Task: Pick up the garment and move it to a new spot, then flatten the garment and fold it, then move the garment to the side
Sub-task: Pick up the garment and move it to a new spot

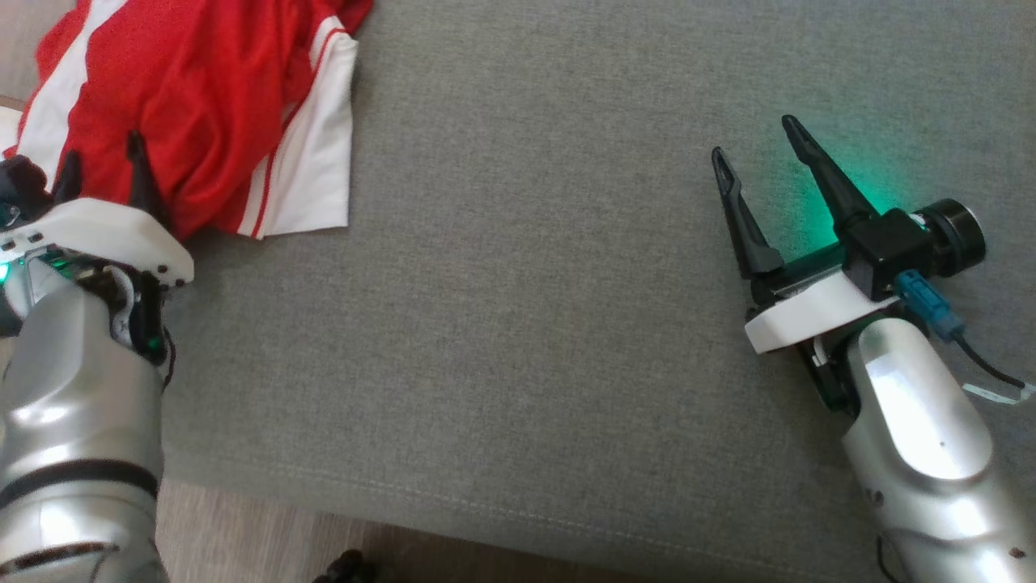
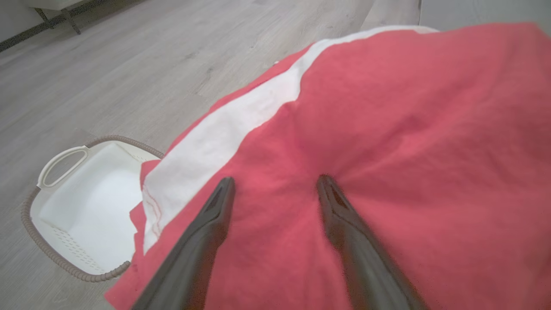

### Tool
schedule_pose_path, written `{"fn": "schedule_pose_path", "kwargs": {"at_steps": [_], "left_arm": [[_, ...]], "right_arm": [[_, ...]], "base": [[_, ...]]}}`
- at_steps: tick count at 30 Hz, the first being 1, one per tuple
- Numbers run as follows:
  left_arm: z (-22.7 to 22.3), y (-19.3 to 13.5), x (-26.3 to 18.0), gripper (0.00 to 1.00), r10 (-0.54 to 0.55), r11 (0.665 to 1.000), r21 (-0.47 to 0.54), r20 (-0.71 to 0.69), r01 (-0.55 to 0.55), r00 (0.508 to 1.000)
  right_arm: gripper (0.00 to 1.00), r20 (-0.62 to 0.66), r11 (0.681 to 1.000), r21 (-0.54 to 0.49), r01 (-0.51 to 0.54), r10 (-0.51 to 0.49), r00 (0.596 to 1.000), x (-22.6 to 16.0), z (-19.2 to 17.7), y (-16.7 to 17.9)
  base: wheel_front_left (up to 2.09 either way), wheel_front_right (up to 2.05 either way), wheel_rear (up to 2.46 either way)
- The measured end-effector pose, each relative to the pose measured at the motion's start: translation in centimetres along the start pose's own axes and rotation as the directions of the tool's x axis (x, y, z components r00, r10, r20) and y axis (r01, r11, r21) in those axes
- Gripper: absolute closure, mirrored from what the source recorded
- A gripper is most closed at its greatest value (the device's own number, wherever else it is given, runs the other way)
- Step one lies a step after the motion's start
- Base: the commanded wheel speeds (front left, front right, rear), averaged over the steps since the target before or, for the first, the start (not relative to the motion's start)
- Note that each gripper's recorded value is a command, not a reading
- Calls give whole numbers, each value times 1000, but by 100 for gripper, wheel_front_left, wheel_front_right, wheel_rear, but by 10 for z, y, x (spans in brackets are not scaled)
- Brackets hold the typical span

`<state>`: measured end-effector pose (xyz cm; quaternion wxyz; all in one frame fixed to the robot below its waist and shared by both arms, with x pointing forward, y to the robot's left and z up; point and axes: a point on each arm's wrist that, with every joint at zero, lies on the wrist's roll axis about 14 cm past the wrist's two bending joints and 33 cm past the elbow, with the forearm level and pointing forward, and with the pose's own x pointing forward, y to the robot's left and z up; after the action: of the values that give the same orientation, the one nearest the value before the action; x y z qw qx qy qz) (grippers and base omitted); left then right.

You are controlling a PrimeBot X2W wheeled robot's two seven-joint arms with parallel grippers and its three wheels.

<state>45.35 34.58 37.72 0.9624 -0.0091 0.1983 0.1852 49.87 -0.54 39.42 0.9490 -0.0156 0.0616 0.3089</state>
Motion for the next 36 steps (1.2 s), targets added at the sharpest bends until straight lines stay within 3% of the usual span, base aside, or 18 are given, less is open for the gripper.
{"fn": "schedule_pose_path", "kwargs": {"at_steps": [2,3,4,5,9,15,20,25,30,36], "left_arm": [[-7,-3,4,0,-6,1000,-2,-34,6,999],[-8,-4,6,29,-9,1000,-3,-42,9,999],[-8,-4,6,83,-10,1000,-1,-52,10,999],[-8,-5,6,100,-13,1000,5,-54,13,998],[5,-3,4,100,-14,1000,15,-16,14,1000],[86,-4,-2,100,-40,998,48,217,30,975],[149,-20,-21,100,-108,991,110,391,70,914],[188,-72,-42,100,-247,967,178,500,181,830],[212,-161,-69,100,-428,903,224,560,368,710],[223,-264,-113,100,-616,767,287,577,574,536]], "right_arm": [[0,-3,1000,2,12,-12,1000,-1,-2,-4],[0,-2,1000,2,17,-17,1000,-2,-2,-6],[0,2,1000,5,25,-25,1000,-2,-1,-9],[0,5,1000,7,28,-28,1000,-3,1,-9],[0,17,999,1,32,-32,999,-4,8,-10],[0,56,999,7,40,-41,998,-7,30,-5],[0,90,998,33,47,-50,995,-17,50,7],[0,109,995,42,93,-97,989,-35,63,1],[0,128,986,45,162,-167,978,-59,74,-14],[0,144,963,36,266,-269,952,-95,84,-41]], "base": [[0,0,0],[0,0,0],[0,0,0],[0,0,0],[0,0,0],[0,0,0],[0,0,0],[0,0,0],[0,0,0],[0,0,0]]}}
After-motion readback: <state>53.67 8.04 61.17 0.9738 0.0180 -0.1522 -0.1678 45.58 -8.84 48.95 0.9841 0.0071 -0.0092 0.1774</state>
